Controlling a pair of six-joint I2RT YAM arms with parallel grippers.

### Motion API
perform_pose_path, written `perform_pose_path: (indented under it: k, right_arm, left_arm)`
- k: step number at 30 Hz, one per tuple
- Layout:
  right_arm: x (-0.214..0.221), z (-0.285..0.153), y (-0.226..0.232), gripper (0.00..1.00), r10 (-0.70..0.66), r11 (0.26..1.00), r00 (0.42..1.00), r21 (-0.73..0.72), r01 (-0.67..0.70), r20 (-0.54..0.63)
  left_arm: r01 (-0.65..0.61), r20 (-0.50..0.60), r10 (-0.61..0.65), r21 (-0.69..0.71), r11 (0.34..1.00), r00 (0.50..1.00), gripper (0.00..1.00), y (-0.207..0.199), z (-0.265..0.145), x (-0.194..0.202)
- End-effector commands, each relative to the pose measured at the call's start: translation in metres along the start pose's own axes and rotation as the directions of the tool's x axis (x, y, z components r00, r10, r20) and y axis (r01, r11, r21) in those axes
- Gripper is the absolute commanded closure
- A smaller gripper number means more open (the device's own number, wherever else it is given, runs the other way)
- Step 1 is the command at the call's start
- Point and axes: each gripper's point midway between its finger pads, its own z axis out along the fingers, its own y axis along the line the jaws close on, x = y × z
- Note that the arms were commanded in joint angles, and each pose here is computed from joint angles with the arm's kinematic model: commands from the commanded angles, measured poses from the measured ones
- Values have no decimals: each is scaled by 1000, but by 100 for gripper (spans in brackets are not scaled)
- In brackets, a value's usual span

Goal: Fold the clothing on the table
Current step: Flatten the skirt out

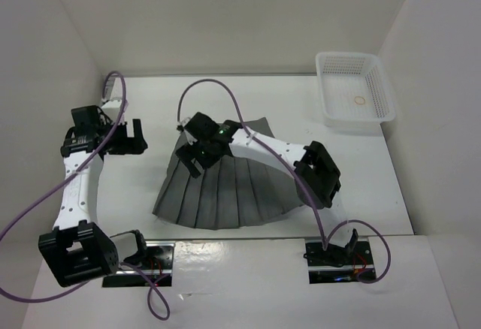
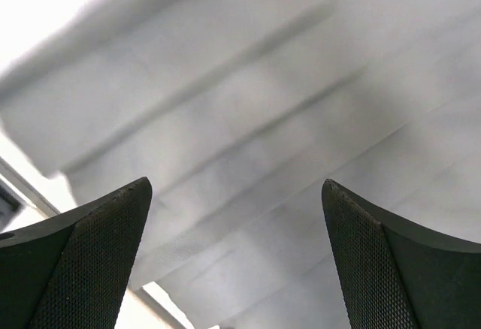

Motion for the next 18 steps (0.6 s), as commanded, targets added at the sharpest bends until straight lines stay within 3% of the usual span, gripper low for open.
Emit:
perform_pose_path:
  k: [1,5,7,9,10,11,13,18]
  right_arm:
    - [-60,-70,-3,2,-90,996,980,43,84,177]
    - [-76,-95,-62,1,-129,984,964,146,97,230]
    - [-72,-98,-90,1,-126,987,965,130,98,228]
    - [-60,-107,-143,1,-52,992,976,127,26,210]
    - [-52,-108,-150,1,-42,998,980,60,31,196]
    - [-42,-118,-186,1,34,997,980,64,-47,197]
    - [-34,-137,-206,1,55,997,972,32,-64,229]
    - [-3,-167,-244,1,94,988,967,97,-119,236]
  left_arm:
    - [-93,31,90,89,992,995,0,-21,14,-19]
    - [-170,-17,175,160,972,984,0,-39,60,-29]
    - [-199,-40,209,185,962,977,0,-43,78,-33]
    - [-200,-76,223,240,950,972,2,-47,105,-31]
    - [-235,-29,251,263,936,968,3,-50,110,-49]
    - [-243,-49,266,281,929,963,6,-52,128,-46]
    - [-301,-12,320,304,904,947,12,-62,141,-65]
    - [-336,-49,373,339,879,926,17,-77,194,-64]
